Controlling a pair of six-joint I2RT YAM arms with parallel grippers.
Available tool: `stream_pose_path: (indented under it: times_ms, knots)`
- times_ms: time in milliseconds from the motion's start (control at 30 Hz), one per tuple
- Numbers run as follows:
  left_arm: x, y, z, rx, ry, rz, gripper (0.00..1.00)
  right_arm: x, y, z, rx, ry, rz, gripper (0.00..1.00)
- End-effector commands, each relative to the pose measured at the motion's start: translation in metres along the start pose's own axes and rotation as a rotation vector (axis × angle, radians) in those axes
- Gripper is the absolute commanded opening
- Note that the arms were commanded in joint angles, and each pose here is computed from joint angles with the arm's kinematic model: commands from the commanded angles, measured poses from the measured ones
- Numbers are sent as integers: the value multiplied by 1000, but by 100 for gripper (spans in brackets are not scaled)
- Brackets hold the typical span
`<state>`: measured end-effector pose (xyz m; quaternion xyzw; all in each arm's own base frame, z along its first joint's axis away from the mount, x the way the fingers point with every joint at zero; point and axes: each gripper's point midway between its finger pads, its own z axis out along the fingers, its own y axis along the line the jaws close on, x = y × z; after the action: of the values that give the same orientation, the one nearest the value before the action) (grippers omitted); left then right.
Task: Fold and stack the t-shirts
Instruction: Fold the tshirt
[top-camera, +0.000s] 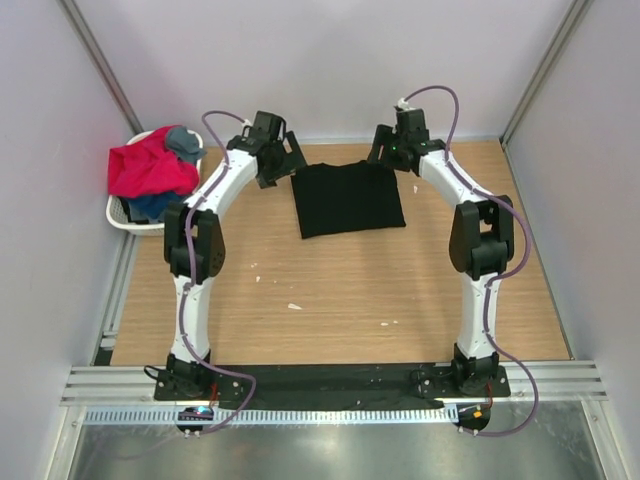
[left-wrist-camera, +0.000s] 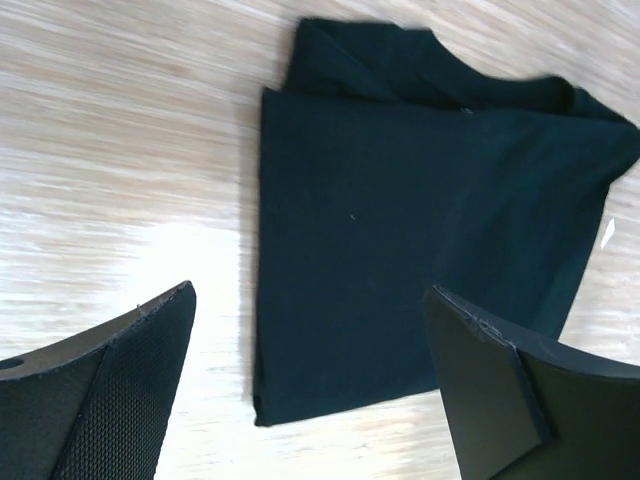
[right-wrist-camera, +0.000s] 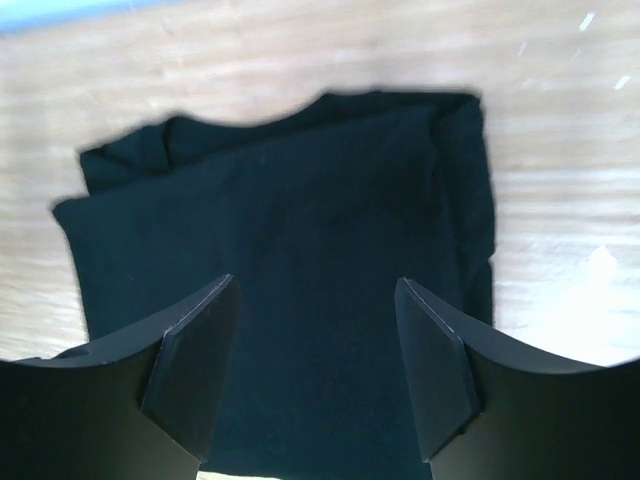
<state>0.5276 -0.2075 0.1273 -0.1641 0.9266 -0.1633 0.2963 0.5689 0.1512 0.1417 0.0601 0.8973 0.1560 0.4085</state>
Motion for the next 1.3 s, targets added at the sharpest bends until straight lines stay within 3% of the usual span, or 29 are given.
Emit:
stream_pose_path:
  times_ms: [0,100,467,700,800,900,933,1033,1133,1267]
  knots:
    - [13,-1,1,9,17,21,95,10,-13,2,58,-10,-12,70]
    - [19,14,14,-42,15,40,94,28,-31,12,127,27,-32,69]
    - [52,6,45,7,110,81,94,90,-68,24,246,170,-32,67]
    - [74,9,67,-37,130,121,91,120,-76,27,246,241,-40,50]
    - [69,4,74,-11,104,123,84,127,-79,28,253,264,-48,36]
    - [72,-3,78,1,93,127,67,138,-78,25,247,293,-61,24]
    - [73,1,79,-26,81,125,56,148,-76,24,234,317,-52,22]
    - [79,19,69,-109,72,96,44,166,-67,18,198,358,-42,16]
    - [92,51,47,-224,77,81,38,192,-41,6,125,413,-52,15]
    - [116,95,1,-334,75,68,37,233,1,-21,62,481,-108,15]
